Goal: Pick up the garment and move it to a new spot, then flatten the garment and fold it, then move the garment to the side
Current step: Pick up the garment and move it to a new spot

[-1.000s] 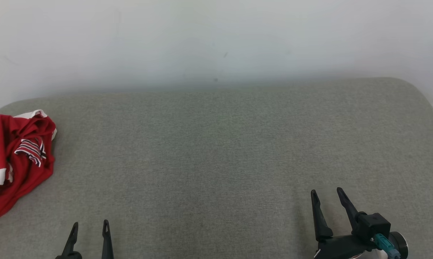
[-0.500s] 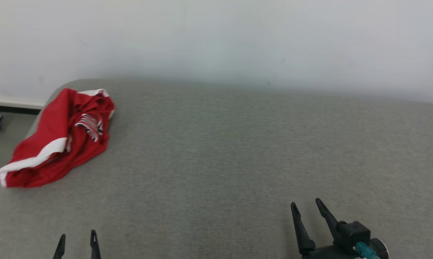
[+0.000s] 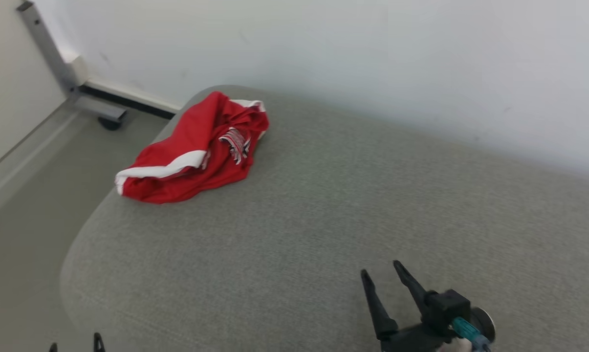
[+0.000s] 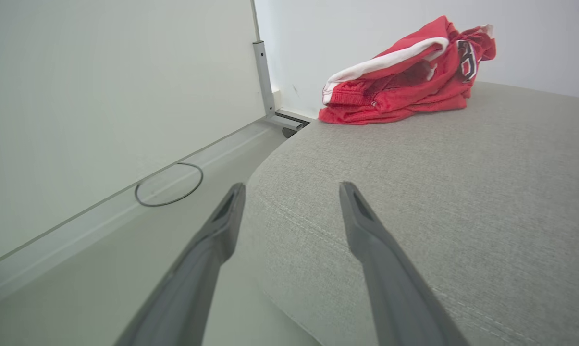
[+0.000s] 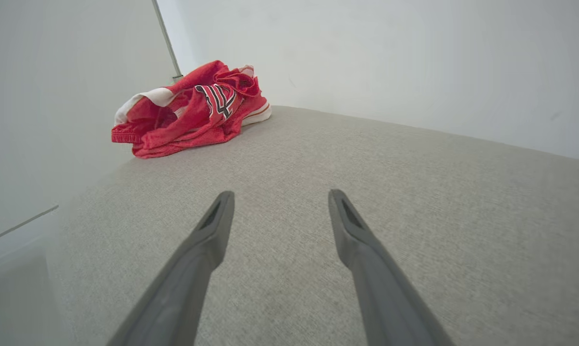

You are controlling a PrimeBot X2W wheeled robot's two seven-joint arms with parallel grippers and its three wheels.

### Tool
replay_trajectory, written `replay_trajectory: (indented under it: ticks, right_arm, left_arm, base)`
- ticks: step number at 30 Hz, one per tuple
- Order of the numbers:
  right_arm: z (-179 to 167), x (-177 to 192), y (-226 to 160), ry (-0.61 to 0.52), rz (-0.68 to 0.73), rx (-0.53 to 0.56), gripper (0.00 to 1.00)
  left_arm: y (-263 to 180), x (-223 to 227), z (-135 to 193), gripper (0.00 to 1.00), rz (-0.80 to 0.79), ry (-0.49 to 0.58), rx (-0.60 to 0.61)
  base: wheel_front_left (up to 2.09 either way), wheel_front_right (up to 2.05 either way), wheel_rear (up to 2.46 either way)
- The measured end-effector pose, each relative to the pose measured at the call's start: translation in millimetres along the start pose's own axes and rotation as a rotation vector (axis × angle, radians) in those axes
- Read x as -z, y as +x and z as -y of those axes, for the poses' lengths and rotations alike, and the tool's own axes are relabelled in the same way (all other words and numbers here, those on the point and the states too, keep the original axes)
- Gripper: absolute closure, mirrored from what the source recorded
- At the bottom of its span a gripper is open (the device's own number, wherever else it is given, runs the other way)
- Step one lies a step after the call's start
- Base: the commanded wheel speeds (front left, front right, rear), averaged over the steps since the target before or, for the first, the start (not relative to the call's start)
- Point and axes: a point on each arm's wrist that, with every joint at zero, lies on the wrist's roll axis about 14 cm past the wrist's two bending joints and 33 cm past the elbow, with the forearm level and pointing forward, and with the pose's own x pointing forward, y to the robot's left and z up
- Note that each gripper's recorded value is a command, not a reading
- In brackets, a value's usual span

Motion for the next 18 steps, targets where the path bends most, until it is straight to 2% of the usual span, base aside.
replay_trajectory:
  ticks: [7, 18]
  right_arm:
    - [-43.8, 1.4, 28.1, -0.009, -0.010, -0.153, 0.00]
    - [-50.8, 10.3, 35.6, -0.001, -0.034, -0.183, 0.00]
  left_arm:
    - [-22.7, 3.9, -43.2, 0.00, -0.017, -0.002, -0.152]
    - [-30.2, 12.4, -47.9, 0.00, -0.052, -0.025, -0.194]
  base:
    - [0.00, 0.00, 0.00]
    - [0.00, 0.00, 0.00]
